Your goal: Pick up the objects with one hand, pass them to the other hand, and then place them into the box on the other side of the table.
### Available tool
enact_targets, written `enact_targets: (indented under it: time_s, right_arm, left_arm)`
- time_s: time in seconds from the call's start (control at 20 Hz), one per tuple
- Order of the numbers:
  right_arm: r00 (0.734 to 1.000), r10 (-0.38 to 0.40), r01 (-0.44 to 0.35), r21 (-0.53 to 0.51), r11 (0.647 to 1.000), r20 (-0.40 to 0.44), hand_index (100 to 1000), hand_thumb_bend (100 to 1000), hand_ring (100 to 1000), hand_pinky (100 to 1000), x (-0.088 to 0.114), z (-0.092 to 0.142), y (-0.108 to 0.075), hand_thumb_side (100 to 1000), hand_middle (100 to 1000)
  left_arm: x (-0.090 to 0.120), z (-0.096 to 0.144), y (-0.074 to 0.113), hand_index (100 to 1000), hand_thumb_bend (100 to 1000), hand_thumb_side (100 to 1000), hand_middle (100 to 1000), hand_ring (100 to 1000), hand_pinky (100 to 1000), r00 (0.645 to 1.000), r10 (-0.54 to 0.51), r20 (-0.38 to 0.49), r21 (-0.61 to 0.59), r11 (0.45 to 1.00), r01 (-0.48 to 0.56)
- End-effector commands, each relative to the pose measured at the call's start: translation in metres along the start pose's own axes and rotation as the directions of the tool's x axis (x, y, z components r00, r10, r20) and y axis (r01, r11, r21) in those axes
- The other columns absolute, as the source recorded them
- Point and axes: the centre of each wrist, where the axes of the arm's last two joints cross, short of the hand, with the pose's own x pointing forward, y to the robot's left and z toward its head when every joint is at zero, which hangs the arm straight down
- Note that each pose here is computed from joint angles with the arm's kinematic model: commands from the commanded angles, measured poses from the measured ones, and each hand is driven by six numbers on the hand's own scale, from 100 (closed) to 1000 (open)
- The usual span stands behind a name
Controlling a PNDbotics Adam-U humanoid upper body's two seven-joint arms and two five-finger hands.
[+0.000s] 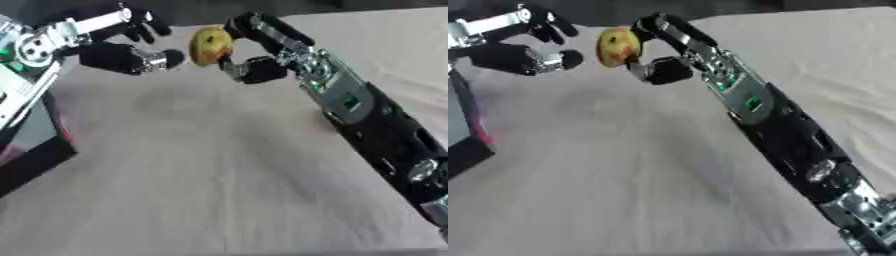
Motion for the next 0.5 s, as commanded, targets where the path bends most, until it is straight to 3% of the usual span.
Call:
enact_targets:
  time_s: [0.05, 0.5]
  right_arm:
    - [0.998, 0.024, -0.024, -0.001, 1.000, 0.053, 395, 100, 768, 857, 0.0144, -0.0061, -0.0076, 100, 416]
    - [0.996, 0.027, -0.029, 0.031, 0.999, 0.080, 391, 100, 766, 858, 0.0200, -0.0078, -0.0034, 100, 413]
  left_arm:
    - [0.0070, -0.0011, 0.0097, 866, 519, 585, 801, 806, 870, 0.999, -0.035, 0.013, 0.024, 0.999, 0.035]
    - [0.0072, -0.0102, 0.0017, 890, 557, 550, 791, 798, 862, 0.999, -0.014, -0.042, 0.162, 0.987, 0.021]
